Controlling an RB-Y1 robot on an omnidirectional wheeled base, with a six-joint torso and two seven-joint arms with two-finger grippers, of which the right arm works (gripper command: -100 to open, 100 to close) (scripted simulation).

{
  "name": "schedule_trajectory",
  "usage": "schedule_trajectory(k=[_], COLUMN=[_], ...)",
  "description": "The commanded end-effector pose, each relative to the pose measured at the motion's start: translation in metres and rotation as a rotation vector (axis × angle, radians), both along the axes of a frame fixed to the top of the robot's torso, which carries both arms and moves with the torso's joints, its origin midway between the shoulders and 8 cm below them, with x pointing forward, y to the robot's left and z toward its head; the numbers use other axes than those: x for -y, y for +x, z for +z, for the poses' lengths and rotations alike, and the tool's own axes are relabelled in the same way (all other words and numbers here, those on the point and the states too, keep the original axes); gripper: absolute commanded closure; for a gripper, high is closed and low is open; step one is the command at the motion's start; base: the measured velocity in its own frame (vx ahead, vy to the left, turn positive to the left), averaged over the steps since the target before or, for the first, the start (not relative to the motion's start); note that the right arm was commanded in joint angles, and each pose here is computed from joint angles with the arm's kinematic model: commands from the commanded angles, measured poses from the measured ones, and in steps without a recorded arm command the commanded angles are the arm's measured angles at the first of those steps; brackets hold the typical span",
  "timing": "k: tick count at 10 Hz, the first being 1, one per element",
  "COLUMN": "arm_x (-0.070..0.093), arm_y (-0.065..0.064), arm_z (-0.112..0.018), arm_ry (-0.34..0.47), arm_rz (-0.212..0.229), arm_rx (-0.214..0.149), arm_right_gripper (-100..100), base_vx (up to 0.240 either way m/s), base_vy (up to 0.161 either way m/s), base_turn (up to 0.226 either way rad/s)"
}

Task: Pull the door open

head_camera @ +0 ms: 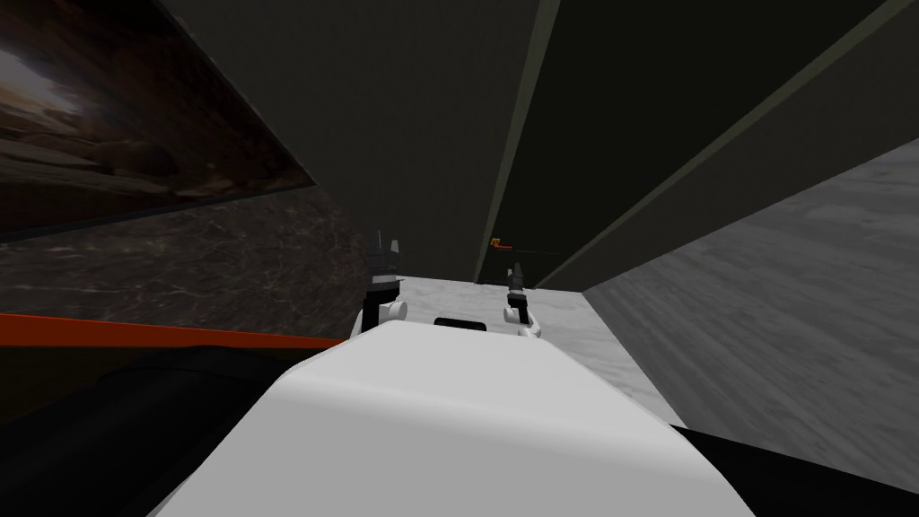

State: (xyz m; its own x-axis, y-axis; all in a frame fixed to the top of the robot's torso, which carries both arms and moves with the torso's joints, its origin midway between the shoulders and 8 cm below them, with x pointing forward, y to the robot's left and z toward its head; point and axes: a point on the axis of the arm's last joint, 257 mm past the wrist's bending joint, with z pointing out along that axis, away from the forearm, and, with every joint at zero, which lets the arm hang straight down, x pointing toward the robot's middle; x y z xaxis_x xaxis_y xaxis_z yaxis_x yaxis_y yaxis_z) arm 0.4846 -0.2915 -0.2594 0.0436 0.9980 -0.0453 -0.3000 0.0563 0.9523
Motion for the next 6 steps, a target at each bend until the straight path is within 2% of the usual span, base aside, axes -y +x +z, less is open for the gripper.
schedule_trajectory(k=[1, 3, 5, 6], arm_x=[0.004, 0.010, 0.013, 0.015], arm_y=[0.001, 0.003, 0.004, 0.004], arm_z=[-0.014, -0.032, -0.040, -0.049], arm_ry=[0.005, 0.012, 0.015, 0.019], arm_rz=[-0.004, -0.011, -0.014, -0.018], arm_rx=[-0.030, -0.066, -0.085, -0.102], arm_right_gripper=[-100, -100, -100, -100], base_vx=[0.082, 0.103, 0.078, 0.044], base_vy=[-0.011, -0.022, -0.021, -0.013], base_turn=[0.065, 0.078, 0.048, 0.042])
